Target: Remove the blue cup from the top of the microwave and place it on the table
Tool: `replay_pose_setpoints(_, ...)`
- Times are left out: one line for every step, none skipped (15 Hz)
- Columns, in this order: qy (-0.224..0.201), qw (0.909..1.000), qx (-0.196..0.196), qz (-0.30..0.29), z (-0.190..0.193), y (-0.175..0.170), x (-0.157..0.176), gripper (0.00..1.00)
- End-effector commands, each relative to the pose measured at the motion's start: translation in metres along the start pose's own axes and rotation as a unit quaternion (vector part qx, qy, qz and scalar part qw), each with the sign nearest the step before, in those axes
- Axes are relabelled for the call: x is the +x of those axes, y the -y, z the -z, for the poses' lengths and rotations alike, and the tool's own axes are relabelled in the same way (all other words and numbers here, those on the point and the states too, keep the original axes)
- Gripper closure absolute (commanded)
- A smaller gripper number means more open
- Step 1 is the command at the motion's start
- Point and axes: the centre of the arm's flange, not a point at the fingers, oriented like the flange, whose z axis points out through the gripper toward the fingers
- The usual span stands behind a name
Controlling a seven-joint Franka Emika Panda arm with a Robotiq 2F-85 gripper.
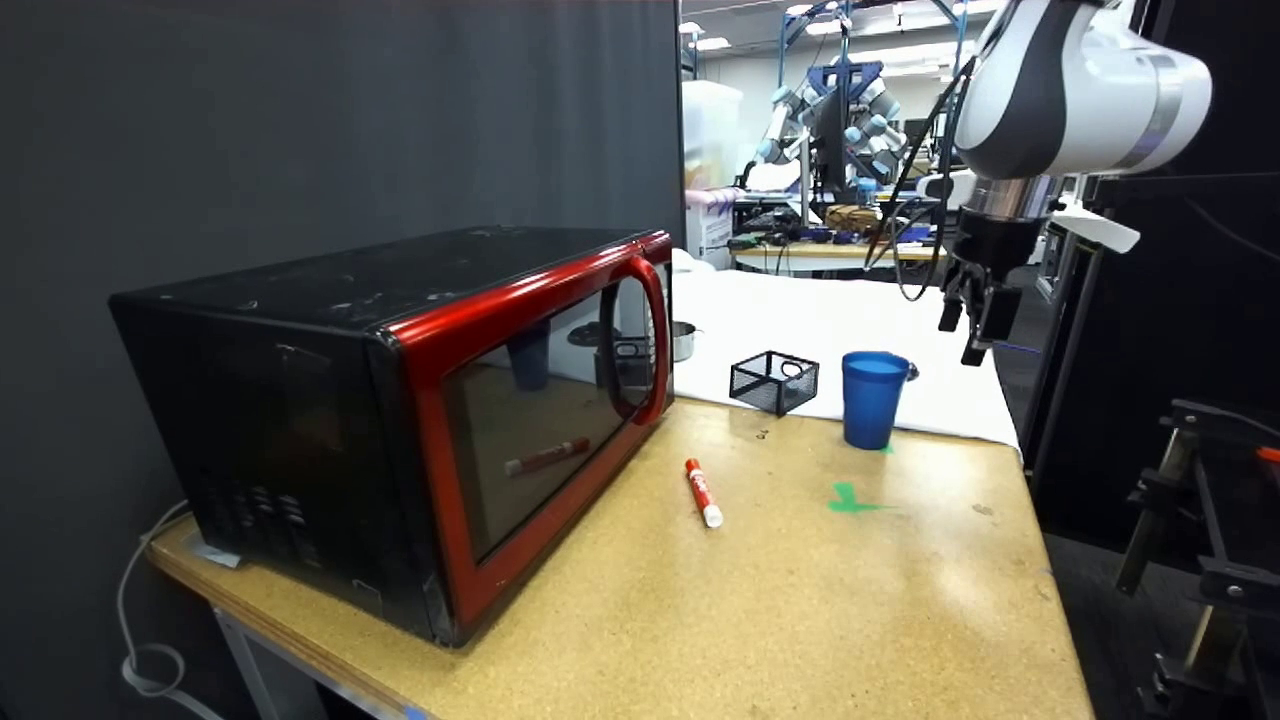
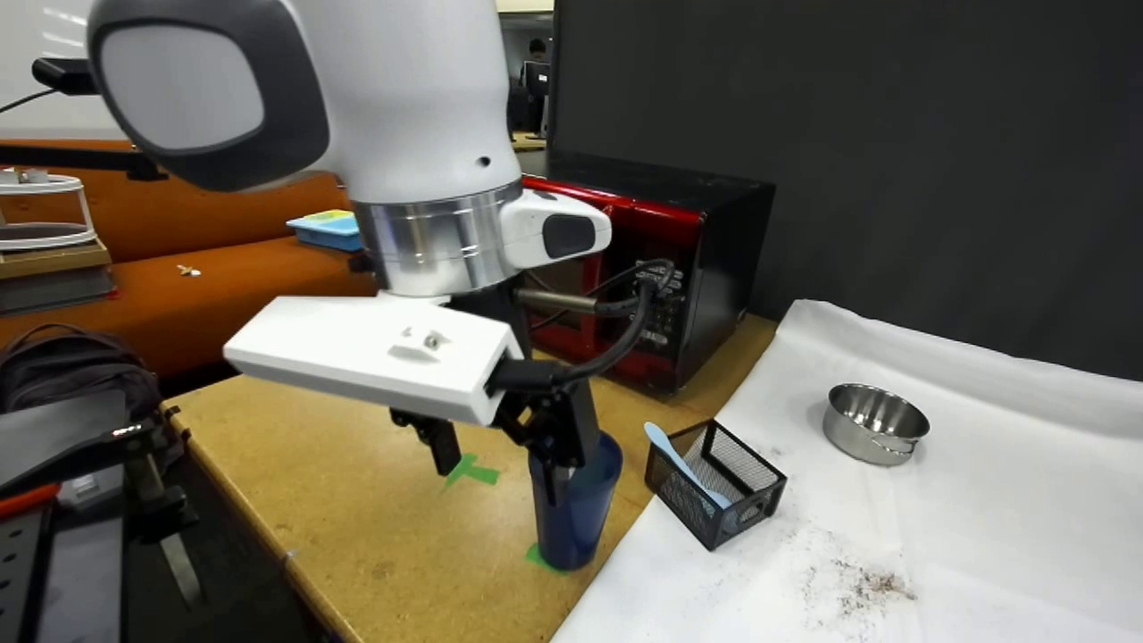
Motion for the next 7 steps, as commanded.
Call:
replay_pose_setpoints(0.009,0.9995,0.014,-0.026,0.069,-0.020,0.044,0.00)
replay_pose_setpoints(0.005,0.9992,0.016,-0.036,0.077,-0.024,0.055,0.00)
replay_pose_setpoints(0.003,0.9989,0.018,-0.043,0.087,-0.029,0.068,0.00)
replay_pose_setpoints(0.000,0.9984,0.018,-0.053,0.100,-0.033,0.082,0.00)
replay_pose_setpoints(-0.003,0.9980,0.017,-0.062,0.115,-0.036,0.096,0.00)
replay_pose_setpoints(-0.005,0.9973,0.013,-0.072,0.127,-0.037,0.109,0.00)
replay_pose_setpoints(-0.008,0.9965,0.010,-0.082,0.138,-0.038,0.121,0.00)
